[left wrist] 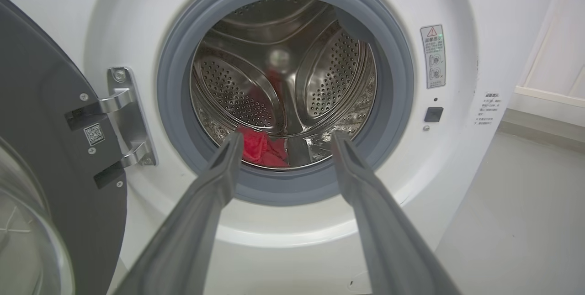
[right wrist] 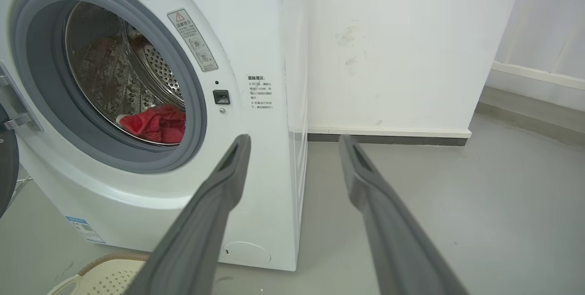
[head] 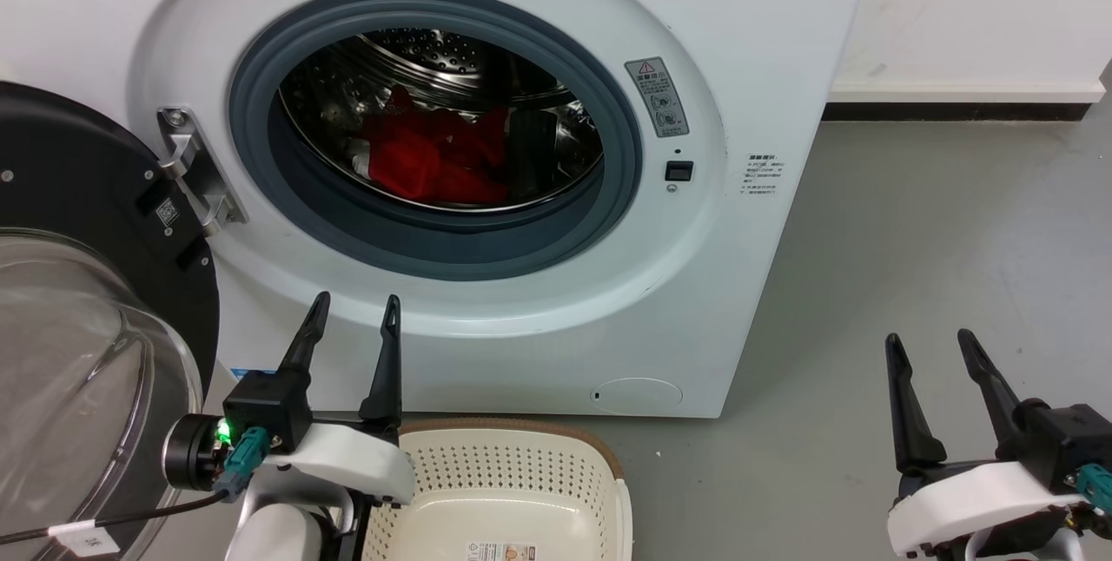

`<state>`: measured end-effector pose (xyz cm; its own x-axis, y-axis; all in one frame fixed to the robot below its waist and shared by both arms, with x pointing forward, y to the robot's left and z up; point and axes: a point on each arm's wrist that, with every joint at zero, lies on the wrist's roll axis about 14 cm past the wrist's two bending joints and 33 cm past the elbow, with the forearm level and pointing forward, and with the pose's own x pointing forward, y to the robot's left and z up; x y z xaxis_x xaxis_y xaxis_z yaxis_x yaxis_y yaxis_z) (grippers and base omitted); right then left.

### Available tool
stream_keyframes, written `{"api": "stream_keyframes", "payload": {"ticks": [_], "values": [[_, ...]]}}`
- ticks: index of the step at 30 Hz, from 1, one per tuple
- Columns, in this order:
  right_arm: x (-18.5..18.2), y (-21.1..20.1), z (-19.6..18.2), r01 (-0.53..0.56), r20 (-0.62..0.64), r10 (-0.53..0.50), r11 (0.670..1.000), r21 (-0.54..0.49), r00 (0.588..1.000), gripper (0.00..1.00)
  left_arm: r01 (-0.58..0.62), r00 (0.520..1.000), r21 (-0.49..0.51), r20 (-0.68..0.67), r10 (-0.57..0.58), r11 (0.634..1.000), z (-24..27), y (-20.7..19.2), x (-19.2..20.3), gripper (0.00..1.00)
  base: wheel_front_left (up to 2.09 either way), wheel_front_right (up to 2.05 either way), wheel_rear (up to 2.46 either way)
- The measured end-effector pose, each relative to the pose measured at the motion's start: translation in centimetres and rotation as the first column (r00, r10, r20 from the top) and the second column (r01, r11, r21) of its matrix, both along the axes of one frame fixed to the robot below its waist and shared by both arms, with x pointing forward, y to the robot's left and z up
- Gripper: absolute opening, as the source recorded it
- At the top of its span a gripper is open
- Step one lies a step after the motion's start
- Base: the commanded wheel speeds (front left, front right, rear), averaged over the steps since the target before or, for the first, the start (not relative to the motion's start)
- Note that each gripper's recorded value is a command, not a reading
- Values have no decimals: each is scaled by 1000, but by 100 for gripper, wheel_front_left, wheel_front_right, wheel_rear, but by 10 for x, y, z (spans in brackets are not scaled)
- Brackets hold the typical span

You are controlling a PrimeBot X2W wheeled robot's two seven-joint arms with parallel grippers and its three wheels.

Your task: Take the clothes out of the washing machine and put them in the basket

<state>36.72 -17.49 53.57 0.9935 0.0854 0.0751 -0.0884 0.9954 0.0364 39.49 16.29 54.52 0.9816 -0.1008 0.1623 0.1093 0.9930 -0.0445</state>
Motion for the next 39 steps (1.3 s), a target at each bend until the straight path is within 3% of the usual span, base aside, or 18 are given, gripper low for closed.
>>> {"api": "stream_keyframes", "payload": {"ticks": [20,39], "values": [[-1,2,-2,-2,0,2,992,-126,1000,100,-3,1000,89,13,2,996,-5,-1,0,100,0,0,0],[0,0,-10,-1,-22,-1,994,-110,1000,100,-6,1000,78,-21,8,997,-16,0,4,100,0,0,0]]}}
